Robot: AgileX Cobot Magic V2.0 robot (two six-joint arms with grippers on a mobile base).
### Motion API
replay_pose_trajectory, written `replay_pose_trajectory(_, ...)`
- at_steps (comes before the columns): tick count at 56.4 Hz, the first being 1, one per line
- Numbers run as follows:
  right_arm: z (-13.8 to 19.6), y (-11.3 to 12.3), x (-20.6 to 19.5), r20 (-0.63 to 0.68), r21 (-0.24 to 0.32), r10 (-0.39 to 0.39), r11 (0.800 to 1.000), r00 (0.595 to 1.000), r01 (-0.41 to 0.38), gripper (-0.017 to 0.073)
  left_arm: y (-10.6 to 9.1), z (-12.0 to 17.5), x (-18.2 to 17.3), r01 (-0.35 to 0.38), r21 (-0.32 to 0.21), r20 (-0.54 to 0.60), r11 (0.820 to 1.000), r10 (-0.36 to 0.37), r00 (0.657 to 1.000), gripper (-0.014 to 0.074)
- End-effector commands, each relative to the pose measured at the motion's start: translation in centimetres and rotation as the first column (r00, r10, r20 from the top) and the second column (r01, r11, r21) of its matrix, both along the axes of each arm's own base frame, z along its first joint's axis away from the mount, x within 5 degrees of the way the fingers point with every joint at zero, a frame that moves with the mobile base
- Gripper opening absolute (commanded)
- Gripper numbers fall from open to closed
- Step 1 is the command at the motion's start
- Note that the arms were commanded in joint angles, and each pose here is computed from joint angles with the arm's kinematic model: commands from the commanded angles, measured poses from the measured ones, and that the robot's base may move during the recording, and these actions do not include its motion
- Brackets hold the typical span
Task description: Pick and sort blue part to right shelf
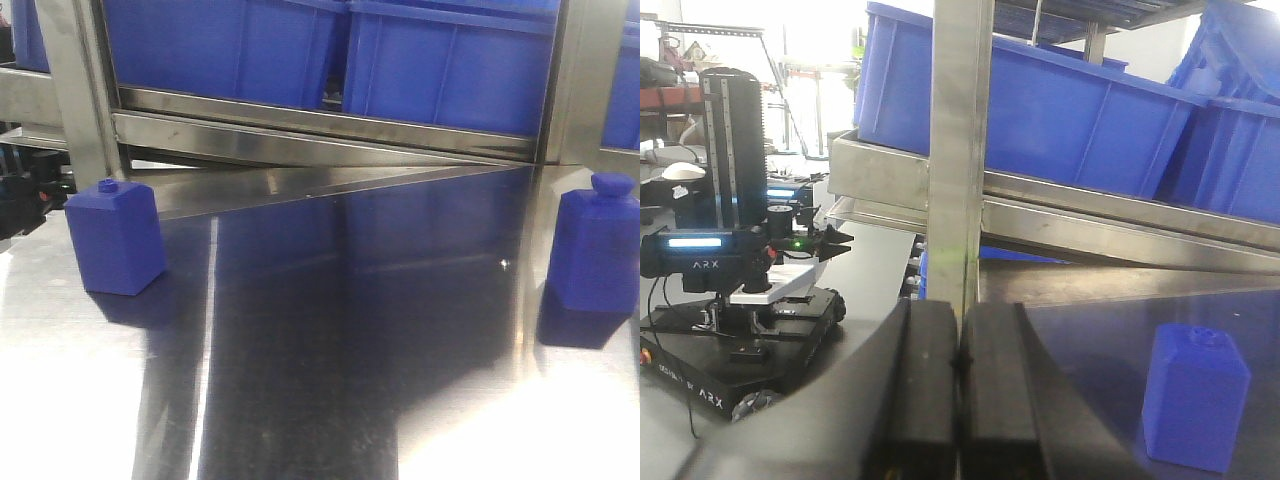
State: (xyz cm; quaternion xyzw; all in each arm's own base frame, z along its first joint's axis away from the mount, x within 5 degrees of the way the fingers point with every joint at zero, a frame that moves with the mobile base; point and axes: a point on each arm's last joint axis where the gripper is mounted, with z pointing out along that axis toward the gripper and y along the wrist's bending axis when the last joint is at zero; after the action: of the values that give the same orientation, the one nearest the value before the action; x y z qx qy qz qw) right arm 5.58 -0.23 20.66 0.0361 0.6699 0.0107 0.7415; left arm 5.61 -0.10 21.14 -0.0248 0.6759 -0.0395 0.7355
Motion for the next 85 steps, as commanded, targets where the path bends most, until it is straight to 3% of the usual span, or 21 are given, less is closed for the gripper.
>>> replay_pose_trajectory(1, 1.2, -0.1, -0.3, 0.111, -0.007, -0.009, 1.0, 0.994, 0.01, 0.0039, 0.0, -0.1, -0.1, 0.003, -0.012, 0.079, 1.0, -0.002, 0.997, 0.0124)
replay_pose_trajectory(39, 1.2, -0.1, -0.3, 0.112, -0.007, -0.009, 1.0, 0.994, 0.01, 0.0039, 0.0, 0.0, -0.1, 0.003, -0.012, 0.089, 1.0, -0.002, 0.996, 0.0124)
replay_pose_trajectory(44, 1.2, -0.1, -0.3, 0.112, -0.007, -0.009, 1.0, 0.994, 0.01, 0.0039, 0.0, 0.3, -0.2, 0.009, -0.054, 0.123, 0.998, -0.002, 0.992, 0.0124)
replay_pose_trajectory(52, 1.2, -0.1, -0.3, 0.112, -0.007, -0.009, 1.0, 0.994, 0.01, 0.0039, 0.1, 3.0, -0.9, 0.018, -0.068, 0.31, 0.998, 0.004, 0.951, 0.0124)
replay_pose_trajectory(58, 1.2, -0.1, -0.3, 0.112, -0.007, -0.009, 1.0, 0.994, 0.01, 0.0039, 0.1, 6.5, -1.7, 0.019, -0.056, 0.321, 0.998, 0.0, 0.947, 0.0124)
replay_pose_trajectory(64, 1.2, -0.1, -0.3, 0.112, -0.007, -0.009, 1.0, 0.994, 0.01, 0.0039, 0.0, 10.0, -2.2, 0.006, -0.02, 0.231, 1.0, -0.001, 0.973, 0.0124)
replay_pose_trajectory(73, 1.2, -0.1, -0.3, 0.112, -0.007, -0.009, 1.0, 0.994, 0.01, 0.0039, 0.1, 14.3, -2.0, 0.001, -0.023, 0.072, 1.0, 0.001, 0.997, 0.0129)
replay_pose_trajectory(85, 1.2, -0.1, -0.3, 0.111, -0.007, -0.009, 1.0, 0.994, 0.01, 0.0039, -0.2, 15.9, 0.3, 0.04, -0.016, -0.107, 0.999, -0.042, 0.993, 0.0129)
